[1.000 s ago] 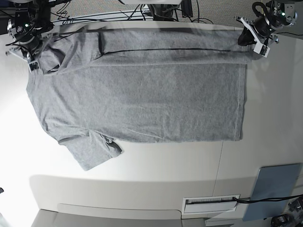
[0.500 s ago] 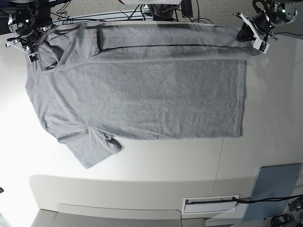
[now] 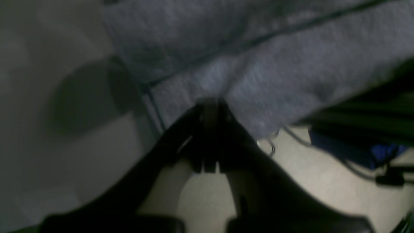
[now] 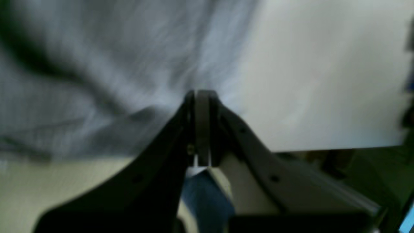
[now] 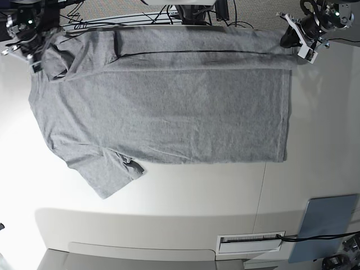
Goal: Fold the T-shirt properly
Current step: 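Move both grippers to the opposite long edge of the shirt, then grasp the opposite edge with both grippers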
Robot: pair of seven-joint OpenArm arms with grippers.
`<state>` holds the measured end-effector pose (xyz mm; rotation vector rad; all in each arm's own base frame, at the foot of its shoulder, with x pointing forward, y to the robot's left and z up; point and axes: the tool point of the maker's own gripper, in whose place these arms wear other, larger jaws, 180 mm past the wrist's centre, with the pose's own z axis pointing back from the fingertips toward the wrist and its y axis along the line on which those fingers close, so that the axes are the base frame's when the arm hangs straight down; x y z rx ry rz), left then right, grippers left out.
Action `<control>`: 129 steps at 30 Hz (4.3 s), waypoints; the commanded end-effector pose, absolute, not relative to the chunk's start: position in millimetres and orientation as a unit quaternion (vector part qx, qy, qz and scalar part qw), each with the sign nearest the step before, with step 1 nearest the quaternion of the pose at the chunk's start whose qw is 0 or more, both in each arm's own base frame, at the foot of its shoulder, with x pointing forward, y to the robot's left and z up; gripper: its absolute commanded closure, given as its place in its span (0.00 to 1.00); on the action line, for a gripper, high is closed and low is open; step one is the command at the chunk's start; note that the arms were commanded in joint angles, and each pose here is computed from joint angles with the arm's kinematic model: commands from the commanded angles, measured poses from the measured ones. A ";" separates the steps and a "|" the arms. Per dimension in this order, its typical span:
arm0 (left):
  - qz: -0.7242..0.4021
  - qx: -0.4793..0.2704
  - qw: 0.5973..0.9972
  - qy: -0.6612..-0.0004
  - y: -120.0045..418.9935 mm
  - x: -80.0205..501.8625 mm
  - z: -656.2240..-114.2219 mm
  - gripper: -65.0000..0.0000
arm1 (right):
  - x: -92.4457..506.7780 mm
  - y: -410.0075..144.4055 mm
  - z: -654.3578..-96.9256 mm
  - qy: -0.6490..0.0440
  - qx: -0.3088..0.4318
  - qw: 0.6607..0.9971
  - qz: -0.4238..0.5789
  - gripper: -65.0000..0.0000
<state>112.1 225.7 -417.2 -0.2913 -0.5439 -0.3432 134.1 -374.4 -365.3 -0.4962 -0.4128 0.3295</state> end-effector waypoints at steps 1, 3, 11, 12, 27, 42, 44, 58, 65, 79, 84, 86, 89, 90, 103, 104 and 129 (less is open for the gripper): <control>-0.182 -0.139 0.929 -0.291 227.1 125.2 -401.6 1.00 | 149.2 -381.6 -342.2 -0.235 -0.266 0.920 0.163 1.00; -0.186 -0.120 0.925 -0.307 232.6 137.0 -389.8 1.00 | 159.5 -389.0 -321.6 -0.263 -0.287 0.908 0.151 1.00; -0.168 -0.048 0.904 -0.389 260.7 199.9 -346.7 0.77 | 201.9 -394.6 -284.0 -0.342 -0.279 0.888 0.126 1.00; -0.159 -0.042 0.901 -0.402 263.3 209.7 -341.4 0.67 | 208.5 -390.4 -281.7 -0.357 -0.265 0.887 0.123 0.94; -0.082 -0.076 0.877 -0.468 269.0 336.5 -325.8 0.48 | 326.3 -350.5 -312.6 -0.399 -0.129 0.903 0.098 0.50; 0.006 -0.099 0.909 -0.405 258.0 437.5 -382.8 0.48 | 396.6 -348.1 -296.2 -0.394 -0.113 0.909 0.075 0.50; 0.007 -0.111 0.915 -0.387 256.5 441.1 -388.2 0.48 | 395.5 -348.3 -297.5 -0.390 -0.113 0.911 0.075 0.50; -0.015 -0.119 0.929 -0.350 236.0 434.1 -410.9 0.49 | 401.3 -347.1 -290.9 -0.412 -0.113 0.901 0.076 0.50; -0.062 -0.152 0.926 -0.341 219.4 419.9 -418.6 0.97 | 407.8 -349.8 -283.5 -0.431 -0.128 0.890 0.084 0.50; -0.072 -0.142 0.930 -0.332 221.4 415.1 -423.9 1.00 | 466.2 -341.2 -321.6 -0.334 -0.049 0.935 0.106 0.50; -0.072 -0.142 0.930 -0.332 221.3 415.2 -423.9 1.00 | 480.0 -319.2 -332.8 -0.321 -0.036 0.937 0.135 0.50; -0.072 -0.142 0.930 -0.332 221.5 415.1 -423.9 1.00 | 481.4 -307.7 -342.6 -0.316 -0.028 0.938 0.140 0.50; -0.072 -0.142 0.930 -0.332 221.4 415.2 -424.0 1.00 | 483.4 -291.2 -358.5 -0.313 -0.028 0.937 0.154 0.50; -0.072 -0.142 0.930 -0.332 221.4 415.2 -424.0 1.00 | 483.8 -288.5 -364.7 -0.311 -0.036 0.937 0.157 0.50; -0.072 -0.142 0.930 -0.332 221.5 415.2 -423.8 1.00 | 496.9 -303.7 -371.3 -0.341 -0.126 0.924 0.123 0.50; -0.072 -0.142 0.930 -0.332 221.5 415.2 -423.8 1.00 | 496.8 -305.7 -370.4 -0.342 -0.124 0.924 0.116 0.50; -0.070 -0.144 0.926 -0.343 221.0 418.3 -421.0 1.00 | 460.2 -327.8 -405.6 -0.315 -0.119 0.940 0.062 1.00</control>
